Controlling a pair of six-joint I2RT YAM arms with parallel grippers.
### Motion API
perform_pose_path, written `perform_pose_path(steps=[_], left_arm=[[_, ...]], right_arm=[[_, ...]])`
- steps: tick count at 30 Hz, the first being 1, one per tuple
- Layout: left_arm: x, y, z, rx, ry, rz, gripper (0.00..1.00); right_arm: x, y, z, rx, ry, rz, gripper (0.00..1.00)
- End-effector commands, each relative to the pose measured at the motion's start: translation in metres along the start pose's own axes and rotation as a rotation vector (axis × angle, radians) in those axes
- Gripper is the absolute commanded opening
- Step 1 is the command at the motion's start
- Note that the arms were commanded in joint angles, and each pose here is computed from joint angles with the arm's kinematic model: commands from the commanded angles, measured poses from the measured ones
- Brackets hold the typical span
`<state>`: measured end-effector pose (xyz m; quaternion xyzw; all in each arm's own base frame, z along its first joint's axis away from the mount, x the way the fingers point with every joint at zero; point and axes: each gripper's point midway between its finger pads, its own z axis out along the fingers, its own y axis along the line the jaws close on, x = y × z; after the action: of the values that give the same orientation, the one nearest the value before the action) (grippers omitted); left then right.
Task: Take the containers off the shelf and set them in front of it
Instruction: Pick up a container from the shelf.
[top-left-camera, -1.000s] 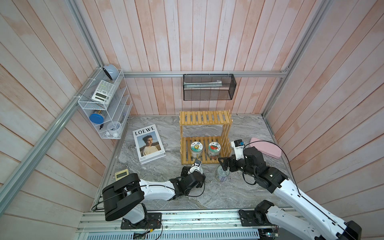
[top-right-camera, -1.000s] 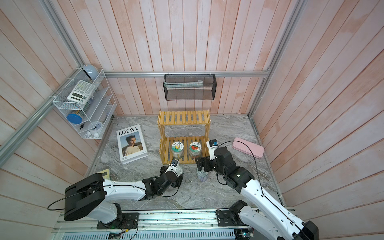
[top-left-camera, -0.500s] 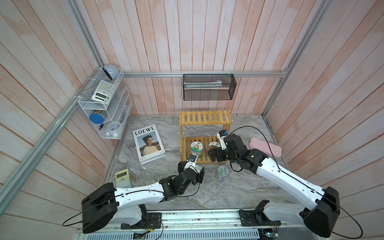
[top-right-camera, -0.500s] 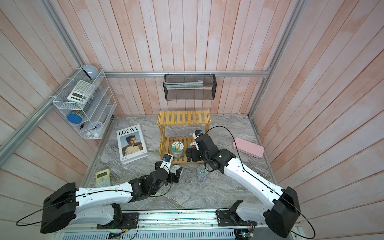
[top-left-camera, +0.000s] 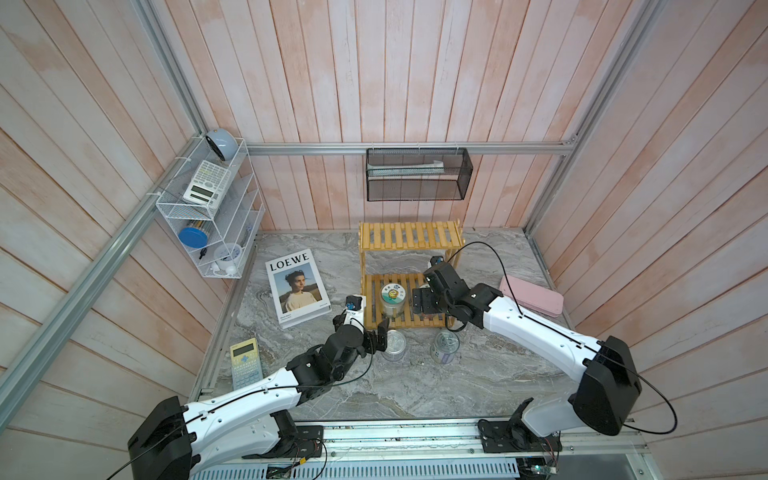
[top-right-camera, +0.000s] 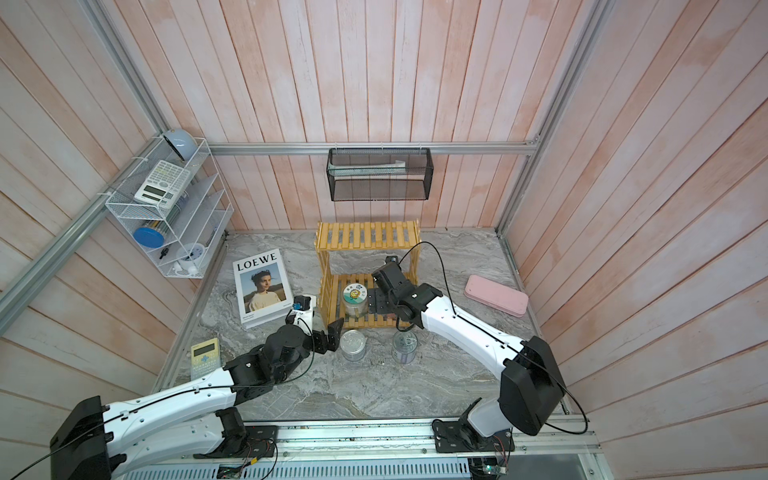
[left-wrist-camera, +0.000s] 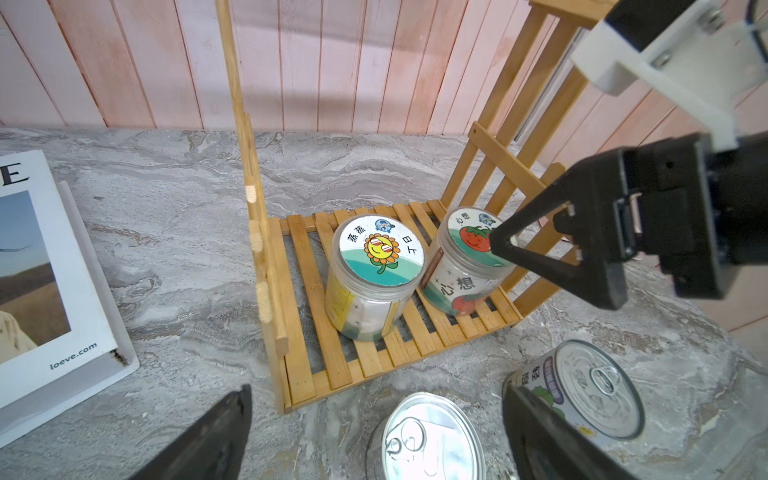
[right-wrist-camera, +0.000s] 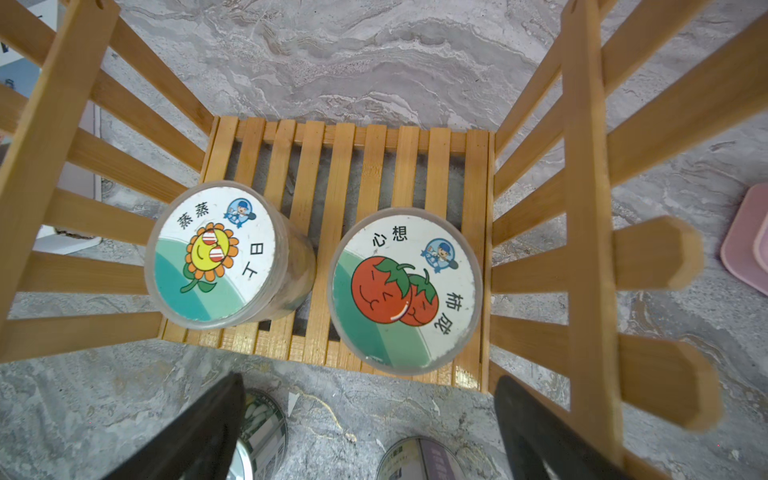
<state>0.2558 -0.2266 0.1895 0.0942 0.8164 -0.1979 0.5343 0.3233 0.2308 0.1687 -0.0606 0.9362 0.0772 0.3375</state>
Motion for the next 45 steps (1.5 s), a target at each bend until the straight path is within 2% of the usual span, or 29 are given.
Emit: perform_pose_path(steps=[1, 12, 36, 45], left_arm=[[0.004, 0.002, -0.005, 0.022, 0.022, -0.018, 1.0], [-0.005, 0.01, -0.015, 0.024, 0.0, -0.037, 1.0], [-0.006, 0.015, -0.016, 0.008, 0.003, -0.032, 1.0], [-0.007, 0.015, -0.016, 0.006, 0.0, -0.028, 1.0]], right_arm=[[-0.011, -0.003, 0.003, 0.046, -0.031, 0.04, 0.98], [-0.005, -0.009, 0.03, 0.116, -0.049, 0.081, 0.98], [0.014, -0.018, 0.07, 0.234, 0.018, 0.05, 0.97], [0.01, -0.019, 0.064, 0.225, -0.006, 0.053, 0.76]])
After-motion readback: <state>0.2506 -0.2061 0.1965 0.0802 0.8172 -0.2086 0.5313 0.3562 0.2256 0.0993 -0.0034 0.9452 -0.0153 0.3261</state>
